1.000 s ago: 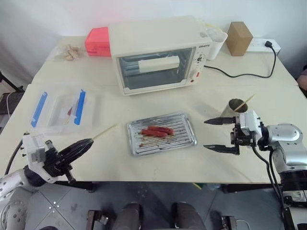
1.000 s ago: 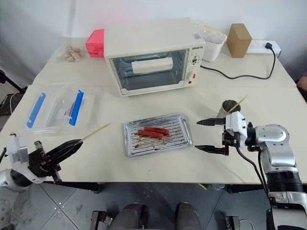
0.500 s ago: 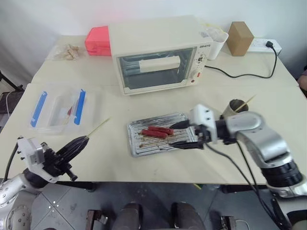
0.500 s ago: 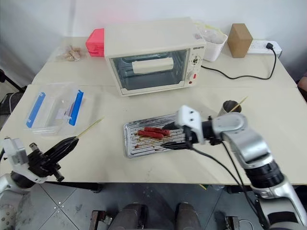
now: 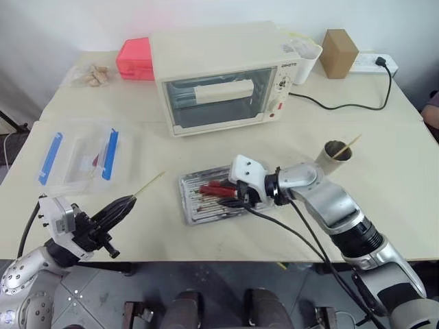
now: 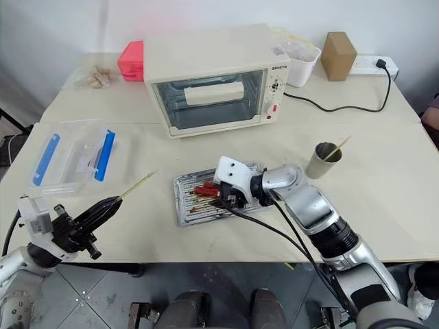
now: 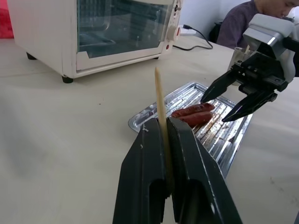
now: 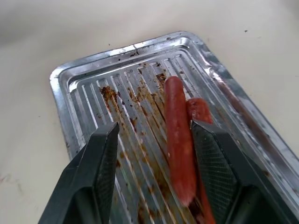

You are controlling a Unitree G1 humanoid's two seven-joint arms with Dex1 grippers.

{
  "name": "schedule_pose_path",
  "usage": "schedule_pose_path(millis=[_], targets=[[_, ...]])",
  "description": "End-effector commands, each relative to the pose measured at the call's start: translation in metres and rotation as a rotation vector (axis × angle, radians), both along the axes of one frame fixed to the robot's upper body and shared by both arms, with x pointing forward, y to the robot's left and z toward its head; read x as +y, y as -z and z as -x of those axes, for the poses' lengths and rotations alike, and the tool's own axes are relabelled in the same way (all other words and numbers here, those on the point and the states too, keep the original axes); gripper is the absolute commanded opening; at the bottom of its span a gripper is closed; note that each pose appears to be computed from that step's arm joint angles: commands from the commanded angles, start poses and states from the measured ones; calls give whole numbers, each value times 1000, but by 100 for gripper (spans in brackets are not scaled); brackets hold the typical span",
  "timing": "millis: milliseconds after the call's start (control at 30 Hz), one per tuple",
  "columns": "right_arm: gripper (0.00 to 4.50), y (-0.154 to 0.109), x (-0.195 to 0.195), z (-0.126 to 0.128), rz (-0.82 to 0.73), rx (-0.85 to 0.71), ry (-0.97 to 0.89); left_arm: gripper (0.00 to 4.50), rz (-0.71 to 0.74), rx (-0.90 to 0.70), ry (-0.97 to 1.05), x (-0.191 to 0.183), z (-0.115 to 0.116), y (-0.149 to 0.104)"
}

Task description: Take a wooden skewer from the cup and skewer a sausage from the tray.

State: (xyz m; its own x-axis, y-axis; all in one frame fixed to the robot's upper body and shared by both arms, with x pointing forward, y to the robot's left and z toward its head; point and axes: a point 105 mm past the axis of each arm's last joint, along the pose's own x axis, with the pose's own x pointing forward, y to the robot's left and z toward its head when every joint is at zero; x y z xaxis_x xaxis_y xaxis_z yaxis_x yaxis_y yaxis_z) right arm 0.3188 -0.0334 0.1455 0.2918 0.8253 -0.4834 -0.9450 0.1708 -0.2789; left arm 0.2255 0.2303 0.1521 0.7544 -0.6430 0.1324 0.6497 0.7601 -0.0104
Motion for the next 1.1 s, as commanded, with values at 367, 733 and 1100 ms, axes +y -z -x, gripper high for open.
schedule_pose_path(millis=[367, 733, 1100], targets=[[250, 2, 11, -7, 60, -34, -5, 0, -20, -43, 20, -6, 1, -10], [231, 7, 15, -5, 131, 15, -33, 0, -22, -43, 27, -7, -2, -10], [18, -12, 20, 5, 77, -34, -160, 0, -17, -34, 48, -9, -3, -10]])
